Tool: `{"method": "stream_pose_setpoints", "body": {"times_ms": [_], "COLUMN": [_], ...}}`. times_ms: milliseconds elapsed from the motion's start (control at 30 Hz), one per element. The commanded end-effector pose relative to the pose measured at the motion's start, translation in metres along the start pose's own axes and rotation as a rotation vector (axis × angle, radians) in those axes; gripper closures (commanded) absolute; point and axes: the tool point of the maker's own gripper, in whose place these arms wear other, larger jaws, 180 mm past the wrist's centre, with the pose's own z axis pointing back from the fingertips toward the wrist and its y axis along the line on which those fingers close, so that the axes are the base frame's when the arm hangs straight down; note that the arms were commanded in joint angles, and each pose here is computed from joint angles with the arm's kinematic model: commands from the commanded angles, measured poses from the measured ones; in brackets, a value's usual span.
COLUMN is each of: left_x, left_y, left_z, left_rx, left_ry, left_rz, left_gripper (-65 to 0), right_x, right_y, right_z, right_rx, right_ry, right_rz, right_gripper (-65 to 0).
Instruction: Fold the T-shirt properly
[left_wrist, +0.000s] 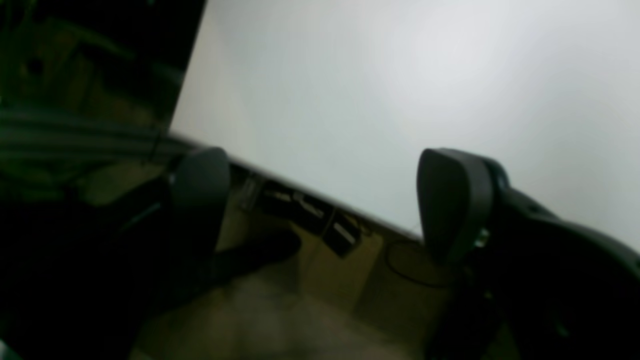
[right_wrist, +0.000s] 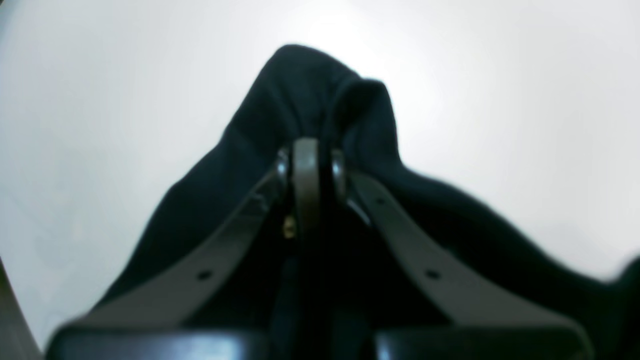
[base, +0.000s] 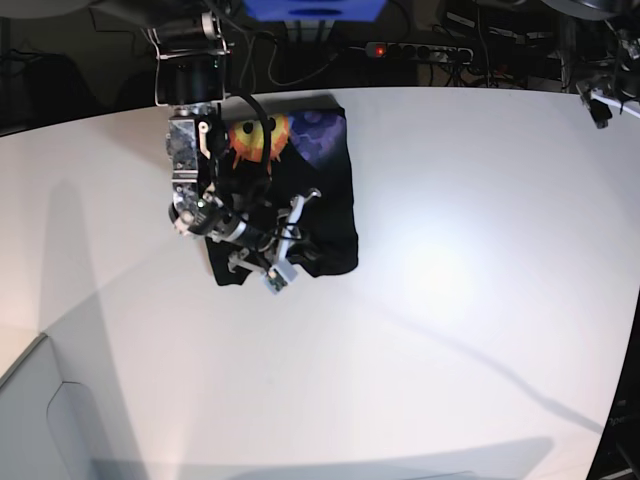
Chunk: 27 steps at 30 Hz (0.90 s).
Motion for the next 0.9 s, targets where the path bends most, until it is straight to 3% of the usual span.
{"method": "stream_pose_setpoints", "body": {"times_ms": [0, 200, 467, 567, 767, 867], "left_x": [0.011, 0.005, -0.009, -0.022, -0.056, -0.073], "left_y": [0.004, 0.007, 0.009, 0.010, 0.014, 0.011], "left_z": [0.005, 0.008, 0.012, 0.015, 0.023, 0.027], "left_rx": [-0.002, -0.006, -0.002, 0.000, 0.009, -0.011], "left_ry": [-0.037, -0.028, 0.007, 0.039, 0.126, 0.170], "left_rz": [-0.006, 0.011, 0.007, 0.007, 0.011, -0.012], "left_gripper": [-56.7, -56.7, -56.7, -56.7, -55.8, -43.9], "right_x": [0.025, 0.034, 0.051, 0.033, -0.035, -0.069], "right_y": [-0.001, 0.001, 0.022, 0.020, 0.008, 0.003], "right_z": [-0.001, 0.001, 0.070, 0.104, 0.168, 0.197], "right_rx": [0.015, 0.016, -0.091, -0.170, -0.345, -0.419], "right_ry": [-0.079, -0.129, -0.241, -0.234, -0.117, -0.040], "right_rz": [0.006, 0.010, 0.157, 0.150, 0.046, -0.004], "right_gripper": [-0.6, -0.5, -0.5, -0.5, -0.5, -0.5]}}
